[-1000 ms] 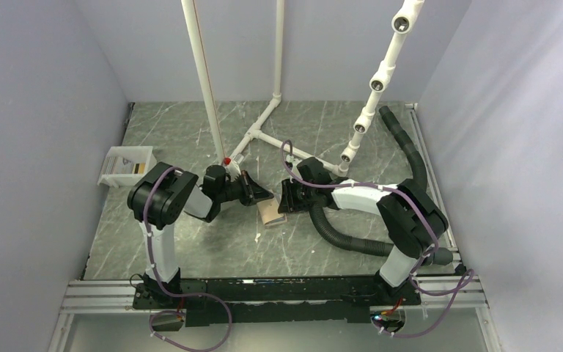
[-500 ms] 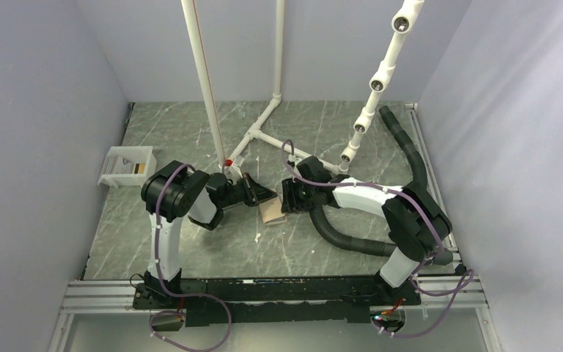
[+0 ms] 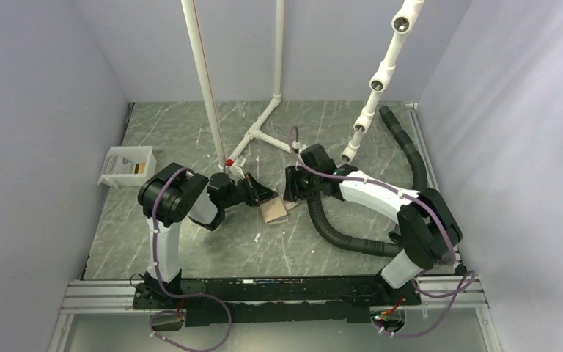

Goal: Put the credit cards into the card holder
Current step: Close the card holder at the center of the board.

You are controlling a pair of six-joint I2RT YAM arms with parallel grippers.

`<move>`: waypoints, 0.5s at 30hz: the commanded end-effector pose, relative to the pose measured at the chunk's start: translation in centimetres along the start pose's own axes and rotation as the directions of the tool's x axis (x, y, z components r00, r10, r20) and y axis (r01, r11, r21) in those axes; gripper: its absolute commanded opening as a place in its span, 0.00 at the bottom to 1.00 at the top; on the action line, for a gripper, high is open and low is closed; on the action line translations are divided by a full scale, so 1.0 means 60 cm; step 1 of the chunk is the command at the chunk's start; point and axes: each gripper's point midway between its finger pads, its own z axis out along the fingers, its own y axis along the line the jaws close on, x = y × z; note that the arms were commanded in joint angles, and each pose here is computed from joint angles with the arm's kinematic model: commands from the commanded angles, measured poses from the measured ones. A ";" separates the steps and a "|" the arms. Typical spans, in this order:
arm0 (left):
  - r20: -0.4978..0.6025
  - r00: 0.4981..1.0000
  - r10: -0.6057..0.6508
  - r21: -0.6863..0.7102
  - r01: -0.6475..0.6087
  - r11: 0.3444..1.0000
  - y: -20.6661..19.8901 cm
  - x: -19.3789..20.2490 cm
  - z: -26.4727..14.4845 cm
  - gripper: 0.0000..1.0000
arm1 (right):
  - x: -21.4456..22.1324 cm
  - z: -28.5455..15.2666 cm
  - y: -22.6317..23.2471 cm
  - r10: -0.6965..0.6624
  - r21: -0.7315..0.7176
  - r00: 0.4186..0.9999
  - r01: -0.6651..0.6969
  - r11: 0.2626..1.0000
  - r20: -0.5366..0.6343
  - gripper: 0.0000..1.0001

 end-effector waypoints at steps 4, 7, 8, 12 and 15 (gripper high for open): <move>-0.132 0.987 -0.091 -0.253 0.055 0.966 0.102 0.094 -0.028 0.00 | -0.053 -0.035 -0.029 0.029 0.105 0.998 -0.035 0.994 0.063 0.37; -0.137 0.987 -0.086 -0.253 0.049 0.966 0.100 0.096 -0.028 0.00 | -0.044 -0.031 -0.045 0.047 0.150 0.998 -0.054 0.987 0.049 0.39; -0.138 0.987 -0.085 -0.254 0.048 0.966 0.100 0.096 -0.028 0.00 | -0.041 -0.029 -0.049 0.051 0.164 0.998 -0.058 0.985 0.046 0.40; -0.141 0.987 -0.077 -0.256 0.039 0.966 0.097 0.094 -0.028 0.00 | -0.029 -0.019 -0.063 0.061 0.193 0.998 -0.063 0.979 0.018 0.38; -0.144 0.987 -0.070 -0.260 0.030 0.965 0.096 0.095 -0.029 0.00 | -0.020 -0.013 -0.062 0.073 0.174 0.997 -0.074 0.982 0.007 0.30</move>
